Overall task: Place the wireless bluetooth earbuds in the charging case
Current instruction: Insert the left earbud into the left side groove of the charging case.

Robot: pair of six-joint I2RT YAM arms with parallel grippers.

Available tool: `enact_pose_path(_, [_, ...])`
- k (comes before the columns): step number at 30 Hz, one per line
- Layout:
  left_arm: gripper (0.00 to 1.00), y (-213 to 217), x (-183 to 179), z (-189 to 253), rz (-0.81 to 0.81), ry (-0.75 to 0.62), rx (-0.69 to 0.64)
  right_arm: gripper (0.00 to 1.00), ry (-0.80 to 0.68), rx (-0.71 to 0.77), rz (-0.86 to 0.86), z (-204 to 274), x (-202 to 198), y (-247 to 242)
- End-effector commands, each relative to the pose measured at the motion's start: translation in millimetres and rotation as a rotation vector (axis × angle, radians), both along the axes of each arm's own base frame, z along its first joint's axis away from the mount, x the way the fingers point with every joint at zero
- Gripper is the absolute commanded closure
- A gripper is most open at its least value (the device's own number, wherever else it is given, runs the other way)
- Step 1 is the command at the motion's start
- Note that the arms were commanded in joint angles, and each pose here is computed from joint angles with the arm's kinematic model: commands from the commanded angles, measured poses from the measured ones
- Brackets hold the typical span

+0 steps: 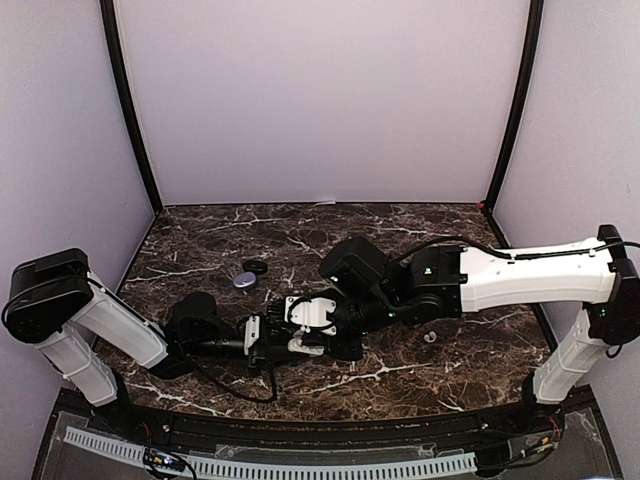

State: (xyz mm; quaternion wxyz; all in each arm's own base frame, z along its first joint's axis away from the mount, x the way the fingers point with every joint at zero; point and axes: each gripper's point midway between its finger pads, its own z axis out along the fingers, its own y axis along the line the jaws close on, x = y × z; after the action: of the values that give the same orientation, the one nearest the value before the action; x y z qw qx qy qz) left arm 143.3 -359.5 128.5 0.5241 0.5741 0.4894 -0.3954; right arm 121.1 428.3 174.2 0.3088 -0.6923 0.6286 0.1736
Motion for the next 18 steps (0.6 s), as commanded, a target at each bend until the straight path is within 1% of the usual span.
enact_pose_path(1, [0.87, -1.9, -4.1, 14.4, -0.027, -0.021, -0.041, 1.0, -0.008, -0.017, 0.002, -5.0, -1.5, 0.4])
enact_pose_path(18, [0.87, -4.1, -3.0, 13.2, -0.026, -0.012, -0.036, 1.0, 0.02, -0.021, 0.027, -13.4, -8.3, 10.1])
